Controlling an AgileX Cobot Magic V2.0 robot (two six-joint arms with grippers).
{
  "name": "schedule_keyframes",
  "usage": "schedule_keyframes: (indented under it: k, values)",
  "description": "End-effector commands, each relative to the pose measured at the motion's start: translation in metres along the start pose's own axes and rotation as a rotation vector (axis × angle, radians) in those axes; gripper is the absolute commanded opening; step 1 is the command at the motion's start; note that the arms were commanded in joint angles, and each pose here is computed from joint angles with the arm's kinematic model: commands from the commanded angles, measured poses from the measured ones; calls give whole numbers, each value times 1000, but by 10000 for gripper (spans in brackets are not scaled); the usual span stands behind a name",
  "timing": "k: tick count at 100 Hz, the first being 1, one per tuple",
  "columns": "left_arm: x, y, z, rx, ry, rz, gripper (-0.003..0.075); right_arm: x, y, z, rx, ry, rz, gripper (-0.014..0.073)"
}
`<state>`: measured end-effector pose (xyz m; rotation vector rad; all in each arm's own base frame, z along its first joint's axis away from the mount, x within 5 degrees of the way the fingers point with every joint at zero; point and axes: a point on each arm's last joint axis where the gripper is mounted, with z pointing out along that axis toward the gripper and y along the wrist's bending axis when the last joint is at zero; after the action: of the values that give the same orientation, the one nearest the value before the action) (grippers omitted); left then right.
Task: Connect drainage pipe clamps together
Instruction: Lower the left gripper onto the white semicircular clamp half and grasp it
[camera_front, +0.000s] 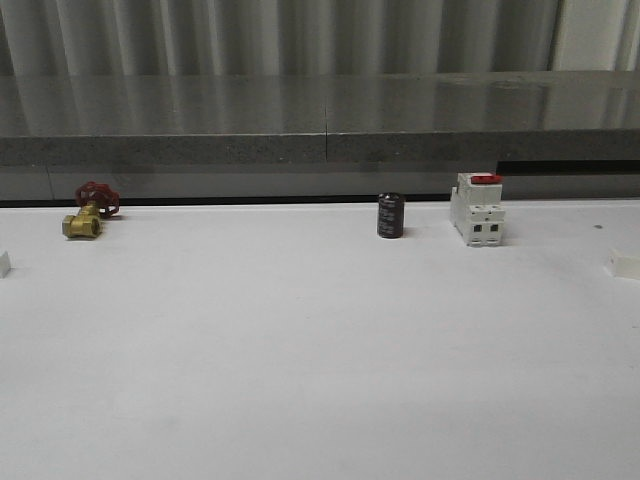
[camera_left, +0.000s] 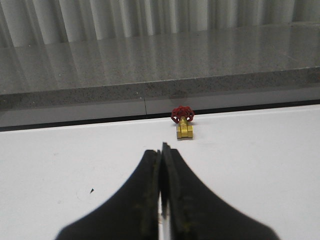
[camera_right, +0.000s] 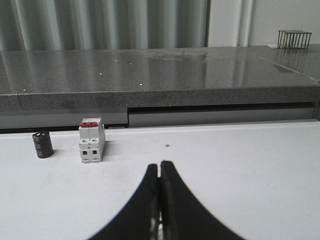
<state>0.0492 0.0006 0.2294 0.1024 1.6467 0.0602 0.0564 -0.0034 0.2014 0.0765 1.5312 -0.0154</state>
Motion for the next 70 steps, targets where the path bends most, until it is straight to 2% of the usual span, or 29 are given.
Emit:
schedule_keyframes:
  k: [1,14,27,34,46,53,58,70]
  values:
    - [-31,4,-3,-7,-22,-1,-21,-13,1,-2,-2,-105,-8,-66]
    - [-46,6,6,-6,85,-1,-20,-13,1,-2,-2,-105,-8,-66]
    - [-50,6,25,-1,260,3,10,-13,1,-2,-2,-105,-8,-66]
    - [-51,6,38,4,337,7,91,-13,1,-2,-2,-105,-8,-66]
    - [-53,5,63,15,436,11,326,-13,1,-2,-2,-105,-8,-66]
    - [-56,5,78,20,469,19,423,-13,1,-2,-2,-105,-8,-66]
    - [-57,5,89,22,482,33,450,-13,1,-2,-2,-105,-8,-66]
    - [-66,5,115,14,548,-7,451,-13,1,-2,-2,-105,-8,-66]
